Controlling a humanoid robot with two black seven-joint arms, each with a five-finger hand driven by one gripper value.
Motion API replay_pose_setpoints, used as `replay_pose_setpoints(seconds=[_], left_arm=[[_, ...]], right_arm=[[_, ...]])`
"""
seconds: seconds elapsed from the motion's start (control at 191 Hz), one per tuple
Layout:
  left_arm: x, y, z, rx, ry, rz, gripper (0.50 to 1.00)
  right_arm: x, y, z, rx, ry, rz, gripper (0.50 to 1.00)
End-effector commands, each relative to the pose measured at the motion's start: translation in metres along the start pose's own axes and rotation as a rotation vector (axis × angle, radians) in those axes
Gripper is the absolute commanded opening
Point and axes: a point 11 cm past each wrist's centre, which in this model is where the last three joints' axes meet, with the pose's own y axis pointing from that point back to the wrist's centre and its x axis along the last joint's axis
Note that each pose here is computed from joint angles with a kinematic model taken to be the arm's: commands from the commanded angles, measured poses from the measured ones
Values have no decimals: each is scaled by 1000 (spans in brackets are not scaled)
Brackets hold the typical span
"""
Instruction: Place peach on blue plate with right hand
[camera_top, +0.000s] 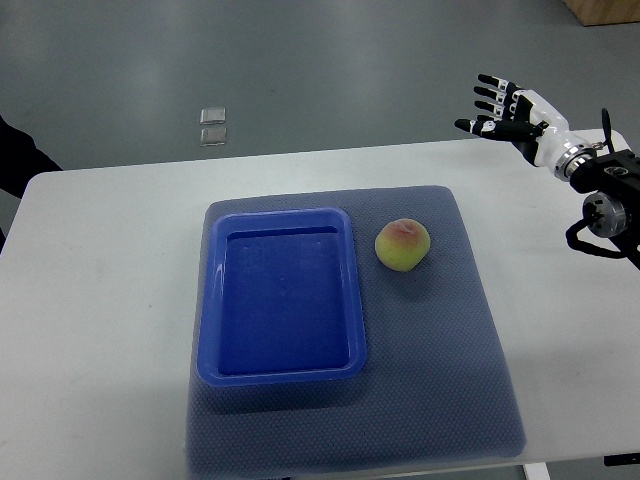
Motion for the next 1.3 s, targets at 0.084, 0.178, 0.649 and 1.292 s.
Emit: replay_pose_setpoints(seconds=[0.084,0.178,0.649,1.292], left_arm=[[-1,0,-1,1,5,-1,1000],[-1,0,-1,1,5,-1,1000],[-1,0,0,0,3,-3,1000],[-3,0,0,0,4,-7,1000]], right_arm=[[-1,0,1,-1,-5,-1,913],[-3,0,2,-1,-7,-3,913],[-11,-2,6,-5,-16,-20,913],[-18,-8,-5,41,-134,-18,913]])
